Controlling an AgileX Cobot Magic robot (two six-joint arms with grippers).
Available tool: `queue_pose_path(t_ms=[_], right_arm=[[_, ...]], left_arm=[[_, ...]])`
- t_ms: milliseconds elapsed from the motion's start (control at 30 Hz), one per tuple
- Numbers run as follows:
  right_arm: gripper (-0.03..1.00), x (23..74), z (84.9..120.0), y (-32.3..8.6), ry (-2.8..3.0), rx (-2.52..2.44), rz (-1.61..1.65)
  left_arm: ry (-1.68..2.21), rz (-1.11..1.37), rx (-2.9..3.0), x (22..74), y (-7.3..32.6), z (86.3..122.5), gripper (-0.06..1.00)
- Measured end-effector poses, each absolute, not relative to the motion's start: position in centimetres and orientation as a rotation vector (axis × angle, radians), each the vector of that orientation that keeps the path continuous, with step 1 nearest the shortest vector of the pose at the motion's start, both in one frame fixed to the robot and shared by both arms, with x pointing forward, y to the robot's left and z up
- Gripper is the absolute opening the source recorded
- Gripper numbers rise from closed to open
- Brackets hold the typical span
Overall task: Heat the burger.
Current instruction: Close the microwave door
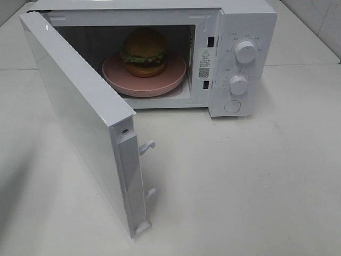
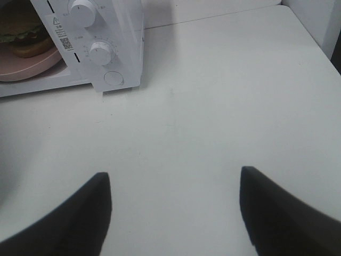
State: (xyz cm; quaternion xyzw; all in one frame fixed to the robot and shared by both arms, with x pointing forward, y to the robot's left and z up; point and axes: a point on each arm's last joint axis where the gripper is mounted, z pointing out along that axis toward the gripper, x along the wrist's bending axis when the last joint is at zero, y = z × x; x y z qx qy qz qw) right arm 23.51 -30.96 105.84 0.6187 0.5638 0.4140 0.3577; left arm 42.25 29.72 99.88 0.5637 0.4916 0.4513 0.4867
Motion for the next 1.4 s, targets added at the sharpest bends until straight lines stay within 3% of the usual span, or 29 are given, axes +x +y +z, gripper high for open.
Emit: queue_pose_path(t_ms=[567, 1400], right_arm=[[0.66, 23.5, 105.8, -31.0, 1.455, 1.597, 1.069], [0.66, 23.5, 105.8, -31.0, 1.455, 1.597, 1.069]], left_arm=[[1.055, 0.892, 1.471, 45.4, 27.4, 97.4, 0.0], [0.933, 0.707, 1.577, 48.7, 20.5, 95.5, 0.0]])
